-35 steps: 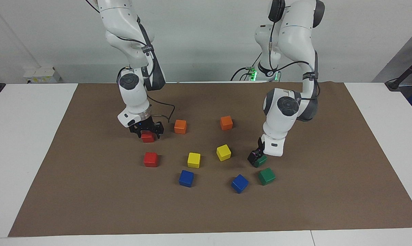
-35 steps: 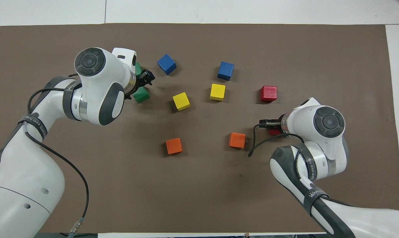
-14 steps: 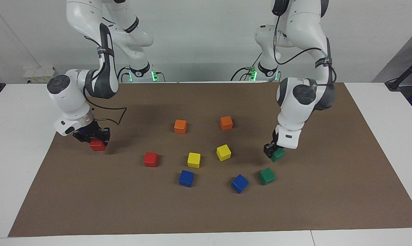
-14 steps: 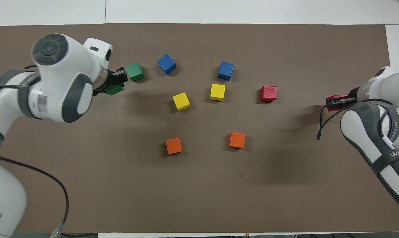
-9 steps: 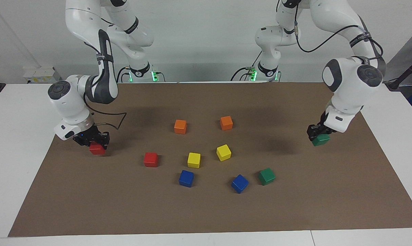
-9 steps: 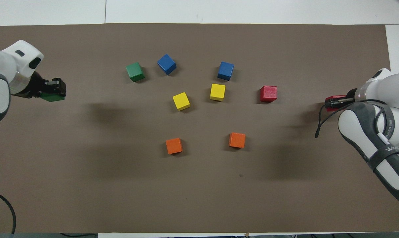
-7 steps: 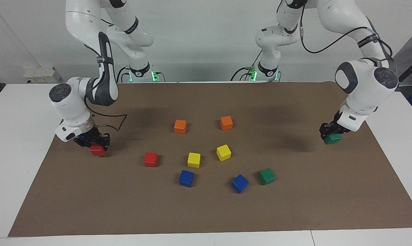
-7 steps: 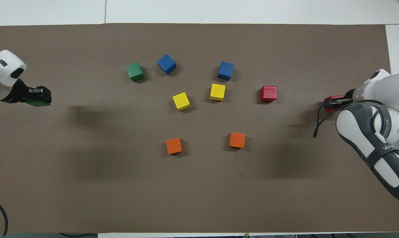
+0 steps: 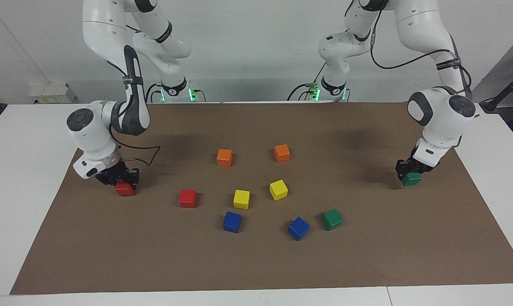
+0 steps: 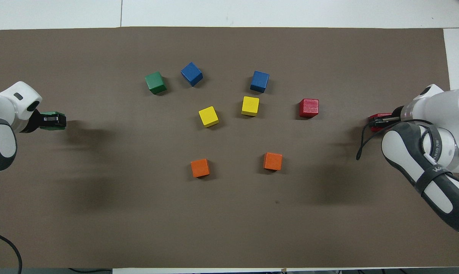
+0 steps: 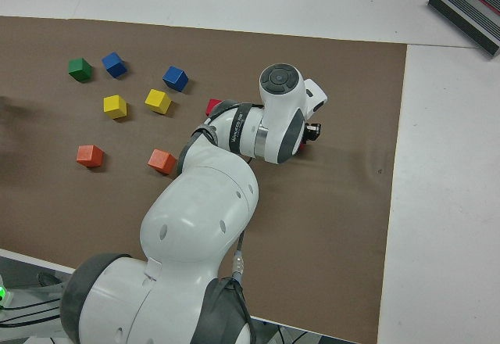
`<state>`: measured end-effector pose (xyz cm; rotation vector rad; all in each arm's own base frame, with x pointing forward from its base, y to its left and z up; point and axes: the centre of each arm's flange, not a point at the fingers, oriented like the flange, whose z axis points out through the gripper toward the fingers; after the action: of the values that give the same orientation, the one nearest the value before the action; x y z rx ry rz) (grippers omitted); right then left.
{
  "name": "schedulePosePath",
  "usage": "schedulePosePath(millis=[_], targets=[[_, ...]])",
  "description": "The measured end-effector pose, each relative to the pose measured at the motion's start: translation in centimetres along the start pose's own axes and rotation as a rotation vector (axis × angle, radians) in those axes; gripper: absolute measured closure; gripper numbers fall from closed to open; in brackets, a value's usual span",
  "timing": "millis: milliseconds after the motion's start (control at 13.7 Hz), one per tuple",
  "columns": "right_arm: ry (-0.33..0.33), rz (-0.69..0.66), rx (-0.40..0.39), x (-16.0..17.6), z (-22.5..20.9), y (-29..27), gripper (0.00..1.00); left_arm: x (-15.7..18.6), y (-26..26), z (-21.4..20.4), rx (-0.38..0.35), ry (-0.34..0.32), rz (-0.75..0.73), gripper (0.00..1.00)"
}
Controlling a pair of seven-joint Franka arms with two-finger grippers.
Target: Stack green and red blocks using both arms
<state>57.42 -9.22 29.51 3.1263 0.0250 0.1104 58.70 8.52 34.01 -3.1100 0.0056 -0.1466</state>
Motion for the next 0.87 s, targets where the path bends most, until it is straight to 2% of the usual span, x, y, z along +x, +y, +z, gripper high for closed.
schedulePosePath(millis=[219,364,510,729,874], targets=[[-0.002,0.004,0.0,-0.1,0.1,0.2,0.45,-0.3,0.0,1.6,0.0,0.016,0.0,0.45],[-0.002,0.004,0.0,-0.1,0.2,0.2,0.28,-0.2,0.1,2.9,-0.001,0.02,0.0,0.45],[-0.002,0.004,0.0,-0.1,0.1,0.2,0.01,-0.2,0.2,3.6,-0.003,0.017,0.001,0.45],[-0.001,0.0,0.001,0.2,-0.8,0.1,0.0,-0.2,0.4,3.8,-0.004,0.018,0.01,0.45],[-0.025,-0.006,0.004,1.0,-4.3,-0.1,0.0,-0.2,0.6,3.8,-0.005,0.018,0.042,0.45]])
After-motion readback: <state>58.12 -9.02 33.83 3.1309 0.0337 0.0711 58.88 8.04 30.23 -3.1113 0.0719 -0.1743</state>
